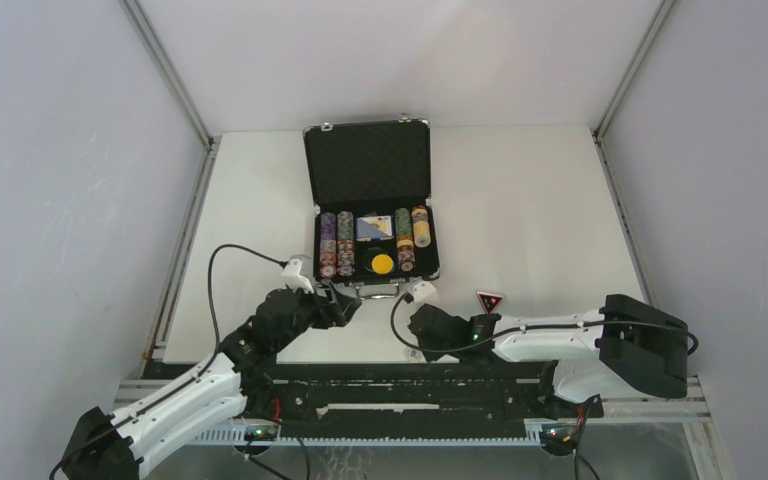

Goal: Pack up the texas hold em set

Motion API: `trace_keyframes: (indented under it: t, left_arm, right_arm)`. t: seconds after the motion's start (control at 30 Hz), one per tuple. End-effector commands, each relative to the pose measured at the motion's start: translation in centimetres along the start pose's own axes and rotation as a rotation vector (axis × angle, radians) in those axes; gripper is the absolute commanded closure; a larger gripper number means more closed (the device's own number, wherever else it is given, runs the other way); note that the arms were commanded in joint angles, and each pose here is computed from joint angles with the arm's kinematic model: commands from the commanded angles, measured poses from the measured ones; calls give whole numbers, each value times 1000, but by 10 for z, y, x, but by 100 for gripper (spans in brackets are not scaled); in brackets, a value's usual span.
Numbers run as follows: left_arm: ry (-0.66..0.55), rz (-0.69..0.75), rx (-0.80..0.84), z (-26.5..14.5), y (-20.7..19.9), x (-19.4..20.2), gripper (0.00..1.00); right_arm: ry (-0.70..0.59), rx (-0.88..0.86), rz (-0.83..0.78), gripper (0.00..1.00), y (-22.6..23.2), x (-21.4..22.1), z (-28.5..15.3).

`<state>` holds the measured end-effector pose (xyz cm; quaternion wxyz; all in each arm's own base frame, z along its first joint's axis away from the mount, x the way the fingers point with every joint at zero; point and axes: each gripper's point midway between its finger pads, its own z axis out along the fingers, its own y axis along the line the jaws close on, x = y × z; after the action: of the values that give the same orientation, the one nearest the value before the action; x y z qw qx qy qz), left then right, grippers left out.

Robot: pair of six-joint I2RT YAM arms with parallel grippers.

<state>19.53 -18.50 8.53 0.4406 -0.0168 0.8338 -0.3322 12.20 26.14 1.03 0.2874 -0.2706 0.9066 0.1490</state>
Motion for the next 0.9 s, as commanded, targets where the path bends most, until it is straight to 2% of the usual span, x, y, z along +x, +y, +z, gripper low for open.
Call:
trace_keyframes:
  t: [0.0,0.47,0.7,0.87]
  left_arm:
    - [-59,17,35,-2,-16,-22,18]
    - [-52,17,30,0,-15,-21,18]
    - [-52,17,28,0,-15,-21,18]
    - [-60,16,34,0,-13,-20,18]
  right_arm:
    - [-32,-37,26,100,15,-13,-1]
    - [-50,-20,42,98,11,-17,-3]
    - [-141,-26,52,73,1,-46,-17]
    - [-117,-61,-99,36,4,-45,-22]
